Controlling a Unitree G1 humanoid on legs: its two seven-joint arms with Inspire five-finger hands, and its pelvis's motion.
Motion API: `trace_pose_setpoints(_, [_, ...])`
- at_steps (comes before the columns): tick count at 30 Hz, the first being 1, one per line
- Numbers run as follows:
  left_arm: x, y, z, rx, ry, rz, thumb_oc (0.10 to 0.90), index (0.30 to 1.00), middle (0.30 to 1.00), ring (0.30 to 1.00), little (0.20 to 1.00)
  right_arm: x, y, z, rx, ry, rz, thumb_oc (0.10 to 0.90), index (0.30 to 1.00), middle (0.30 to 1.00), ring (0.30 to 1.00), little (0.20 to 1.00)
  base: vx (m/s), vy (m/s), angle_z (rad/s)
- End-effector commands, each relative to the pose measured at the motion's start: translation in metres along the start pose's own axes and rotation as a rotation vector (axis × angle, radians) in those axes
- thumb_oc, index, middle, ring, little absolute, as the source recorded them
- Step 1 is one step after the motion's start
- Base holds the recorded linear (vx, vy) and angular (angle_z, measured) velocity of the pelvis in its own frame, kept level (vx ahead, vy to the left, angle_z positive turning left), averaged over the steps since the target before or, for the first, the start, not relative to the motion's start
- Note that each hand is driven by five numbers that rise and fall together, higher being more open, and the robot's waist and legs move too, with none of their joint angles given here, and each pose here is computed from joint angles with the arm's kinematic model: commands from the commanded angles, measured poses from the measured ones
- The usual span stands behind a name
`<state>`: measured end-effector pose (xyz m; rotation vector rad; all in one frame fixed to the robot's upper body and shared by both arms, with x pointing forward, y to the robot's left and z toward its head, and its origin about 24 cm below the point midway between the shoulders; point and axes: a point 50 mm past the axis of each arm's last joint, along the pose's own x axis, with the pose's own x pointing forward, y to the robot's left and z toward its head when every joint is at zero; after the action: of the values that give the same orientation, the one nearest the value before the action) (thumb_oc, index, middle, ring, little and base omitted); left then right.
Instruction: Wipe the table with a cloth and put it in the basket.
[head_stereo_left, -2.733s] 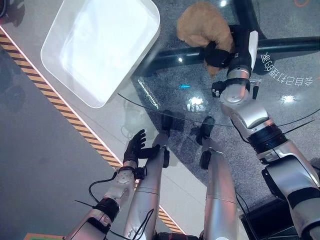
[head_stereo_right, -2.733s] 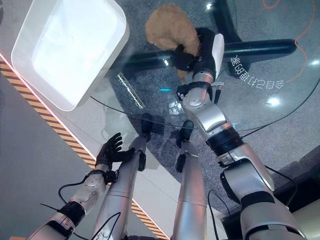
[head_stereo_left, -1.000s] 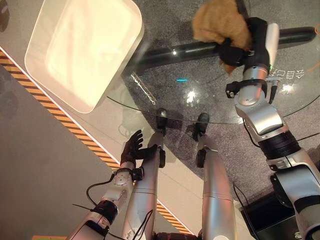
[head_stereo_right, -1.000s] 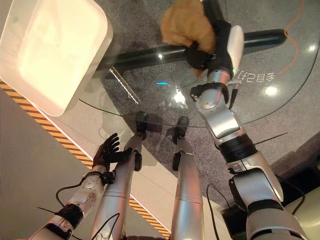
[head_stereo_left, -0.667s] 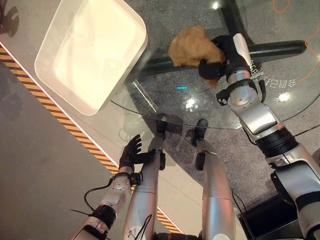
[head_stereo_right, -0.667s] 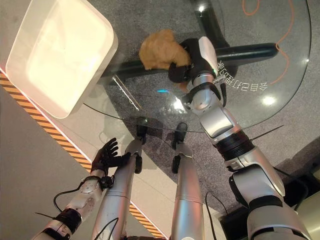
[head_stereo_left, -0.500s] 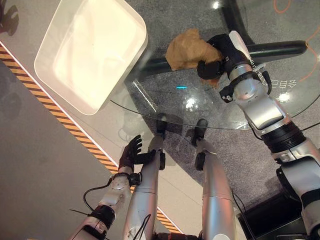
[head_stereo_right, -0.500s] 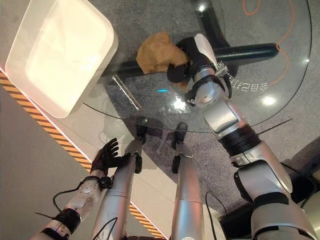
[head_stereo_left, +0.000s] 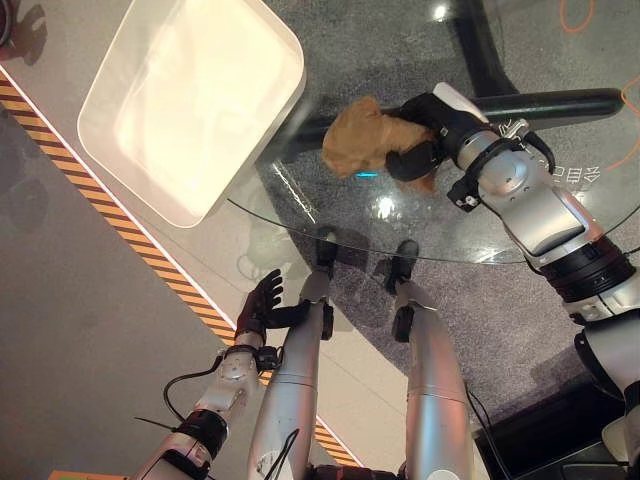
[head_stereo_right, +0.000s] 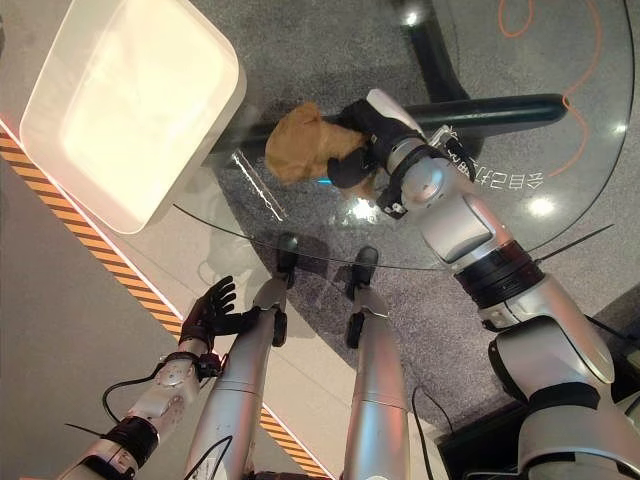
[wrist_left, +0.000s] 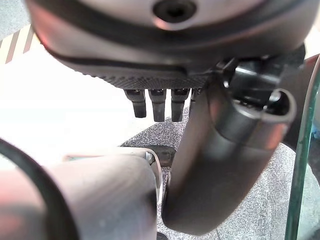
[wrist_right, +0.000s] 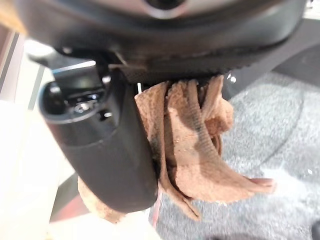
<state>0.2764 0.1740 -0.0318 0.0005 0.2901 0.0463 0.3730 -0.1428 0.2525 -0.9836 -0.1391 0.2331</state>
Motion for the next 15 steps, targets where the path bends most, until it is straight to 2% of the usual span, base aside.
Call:
trace_pose_setpoints(1, [-0.018, 0.014, -0.02, 0.014, 0.042, 0.015, 0.8, 0.9, 0.9, 0.9, 0.9, -0.015, 0.086, -0.004, 0.058, -0.053, 0.38, 0.1, 0.3, 0.3, 0.3, 0.2, 0.0, 0.0, 0.0])
trace_pose_setpoints(11, [-0.018, 0.013, -0.012, -0.048, -0.021, 0.028, 0.8, 0.9, 0.9, 0.9, 0.9, -0.019, 0.082, -0.003, 0.123, -0.082, 0.309, 0.1, 0.3, 0.3, 0.3, 0.2, 0.0, 0.0, 0.0])
trace_pose_setpoints(13, [-0.018, 0.014, -0.009, -0.09, -0.04, 0.03, 0.8, 0.9, 0.9, 0.9, 0.9, -0.019, 0.08, -0.003, 0.151, -0.093, 0.278, 0.1, 0.3, 0.3, 0.3, 0.2, 0.0, 0.0, 0.0])
trace_pose_setpoints(15, [-0.018, 0.014, -0.003, -0.209, -0.076, 0.019, 0.8, 0.9, 0.9, 0.9, 0.9, -0.02, 0.076, -0.001, 0.196, -0.115, 0.248, 0.1, 0.3, 0.3, 0.3, 0.2, 0.0, 0.0, 0.0])
